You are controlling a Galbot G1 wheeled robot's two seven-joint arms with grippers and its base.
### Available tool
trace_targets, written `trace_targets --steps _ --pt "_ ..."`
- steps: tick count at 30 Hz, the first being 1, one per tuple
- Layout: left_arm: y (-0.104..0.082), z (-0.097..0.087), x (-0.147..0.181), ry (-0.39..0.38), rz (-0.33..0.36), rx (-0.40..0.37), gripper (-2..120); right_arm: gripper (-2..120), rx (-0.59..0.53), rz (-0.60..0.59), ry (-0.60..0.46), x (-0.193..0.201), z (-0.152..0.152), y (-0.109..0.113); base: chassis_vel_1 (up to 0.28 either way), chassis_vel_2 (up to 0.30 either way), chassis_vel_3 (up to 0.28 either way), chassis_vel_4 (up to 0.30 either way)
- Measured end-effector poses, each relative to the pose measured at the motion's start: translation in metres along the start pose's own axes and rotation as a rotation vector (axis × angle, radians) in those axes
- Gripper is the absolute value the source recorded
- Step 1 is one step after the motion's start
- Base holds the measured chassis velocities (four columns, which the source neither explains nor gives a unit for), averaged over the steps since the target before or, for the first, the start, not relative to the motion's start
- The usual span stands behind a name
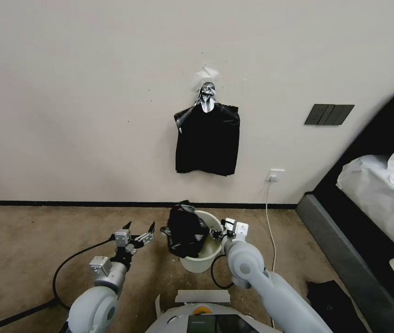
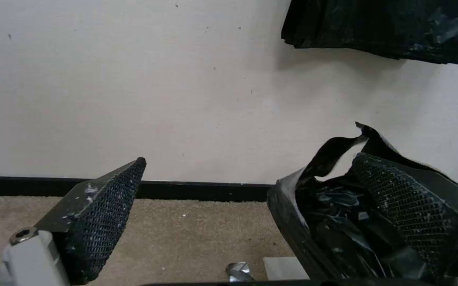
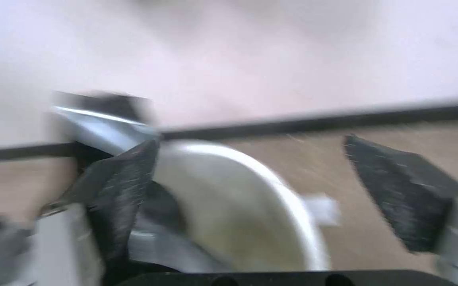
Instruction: Place a trash bag onto the trash bin.
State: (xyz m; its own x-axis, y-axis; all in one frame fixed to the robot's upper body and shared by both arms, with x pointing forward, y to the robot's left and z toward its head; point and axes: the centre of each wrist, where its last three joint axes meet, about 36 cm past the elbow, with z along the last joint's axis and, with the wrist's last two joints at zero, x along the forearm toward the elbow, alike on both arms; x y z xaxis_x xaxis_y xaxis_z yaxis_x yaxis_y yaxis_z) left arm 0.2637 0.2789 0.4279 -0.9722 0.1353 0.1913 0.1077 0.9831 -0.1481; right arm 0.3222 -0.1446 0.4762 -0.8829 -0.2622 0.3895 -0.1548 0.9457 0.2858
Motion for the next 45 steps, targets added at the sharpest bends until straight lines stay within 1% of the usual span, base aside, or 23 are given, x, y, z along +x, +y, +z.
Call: trace_targets --steps 2,3,4,7,15,20,21,23,26,27,29,30,31,32,33,34,35,37,38,40,41,42,45 --pt "-0.001 0.001 0.000 0.001 -0.001 0.004 100 99 -0.012 -0.093 0.007 0.007 -0.001 -0.004 0.000 0.000 0.000 0.000" --pt "-0.001 0.001 0.000 0.001 -0.001 0.004 100 99 -0.012 -0.093 0.007 0.007 -0.001 -0.004 0.000 0.000 0.000 0.000" --pt "-0.002 0.002 0.000 0.001 -0.001 0.007 100 100 -0.014 -0.142 0.023 0.009 0.000 -0.007 0.000 0.000 0.000 0.000" --pt "-0.003 0.003 0.001 0.002 -0.003 0.012 100 100 -0.010 -0.204 0.075 -0.001 0.003 -0.013 0.000 0.000 0.000 0.000" --pt "-0.007 0.005 0.008 0.007 -0.011 0.023 100 100 -0.025 -0.232 0.158 -0.037 0.011 -0.017 0.000 0.000 0.000 0.000" --pt "-0.008 0.005 0.010 0.005 -0.013 0.027 100 100 -0.026 -0.226 0.200 -0.043 0.019 -0.019 0.000 0.000 0.000 0.000" --pt "-0.009 0.005 0.009 0.004 -0.012 0.028 100 94 -0.024 -0.222 0.211 -0.044 0.023 -0.019 0.000 0.000 0.000 0.000" --pt "-0.009 0.004 0.009 0.002 -0.010 0.028 100 92 -0.022 -0.220 0.218 -0.045 0.026 -0.020 0.000 0.000 0.000 0.000" --pt "-0.010 0.003 0.006 -0.006 0.004 0.033 100 76 -0.023 -0.226 0.223 -0.045 0.029 -0.017 0.000 0.000 0.000 0.000" --pt "-0.010 0.003 0.006 -0.006 0.004 0.033 100 76 -0.023 -0.226 0.223 -0.045 0.029 -0.017 0.000 0.000 0.000 0.000" --pt "-0.009 0.002 0.001 -0.022 0.041 0.060 100 65 -0.027 -0.236 0.217 -0.042 0.027 -0.014 0.000 0.000 0.000 0.000" --pt "-0.009 0.002 0.001 -0.022 0.041 0.060 100 65 -0.027 -0.236 0.217 -0.042 0.027 -0.014 0.000 0.000 0.000 0.000" --pt "-0.008 0.003 -0.002 -0.041 0.060 0.068 100 59 -0.028 -0.238 0.216 -0.041 0.027 -0.013 0.000 0.000 0.000 0.000" --pt "-0.007 0.005 -0.006 -0.061 0.073 0.066 100 54 -0.028 -0.238 0.214 -0.040 0.027 -0.012 0.000 0.000 0.000 0.000" --pt "-0.006 0.005 -0.010 -0.067 0.082 0.054 100 51 -0.027 -0.237 0.211 -0.040 0.027 -0.012 0.000 0.000 0.000 0.000" --pt "-0.006 0.005 -0.010 -0.067 0.082 0.054 100 51 -0.027 -0.237 0.211 -0.040 0.027 -0.012 0.000 0.000 0.000 0.000" --pt "-0.005 0.005 -0.013 -0.066 0.089 0.038 100 45 -0.027 -0.235 0.209 -0.039 0.027 -0.011 0.000 0.000 0.000 0.000" --pt "-0.005 0.004 -0.019 -0.035 0.090 0.012 100 36 -0.023 -0.233 0.200 -0.038 0.027 -0.010 0.000 0.000 0.000 0.000" --pt "-0.005 0.004 -0.019 -0.035 0.090 0.012 100 36 -0.023 -0.233 0.200 -0.038 0.027 -0.010 0.000 0.000 0.000 0.000" --pt "-0.008 0.002 -0.028 0.019 0.087 -0.004 100 28 -0.019 -0.231 0.193 -0.037 0.028 -0.009 0.000 0.000 0.000 0.000" --pt "-0.010 0.002 -0.034 0.047 0.098 -0.008 100 22 -0.017 -0.231 0.190 -0.036 0.028 -0.009 0.000 0.000 0.000 0.000" --pt "-0.010 0.002 -0.034 0.047 0.098 -0.008 100 22 -0.017 -0.231 0.190 -0.036 0.028 -0.009 0.000 0.000 0.000 0.000" --pt "-0.016 0.002 -0.049 0.162 0.155 -0.005 100 8 -0.014 -0.235 0.183 -0.032 0.028 -0.007 0.000 0.000 0.000 0.000"
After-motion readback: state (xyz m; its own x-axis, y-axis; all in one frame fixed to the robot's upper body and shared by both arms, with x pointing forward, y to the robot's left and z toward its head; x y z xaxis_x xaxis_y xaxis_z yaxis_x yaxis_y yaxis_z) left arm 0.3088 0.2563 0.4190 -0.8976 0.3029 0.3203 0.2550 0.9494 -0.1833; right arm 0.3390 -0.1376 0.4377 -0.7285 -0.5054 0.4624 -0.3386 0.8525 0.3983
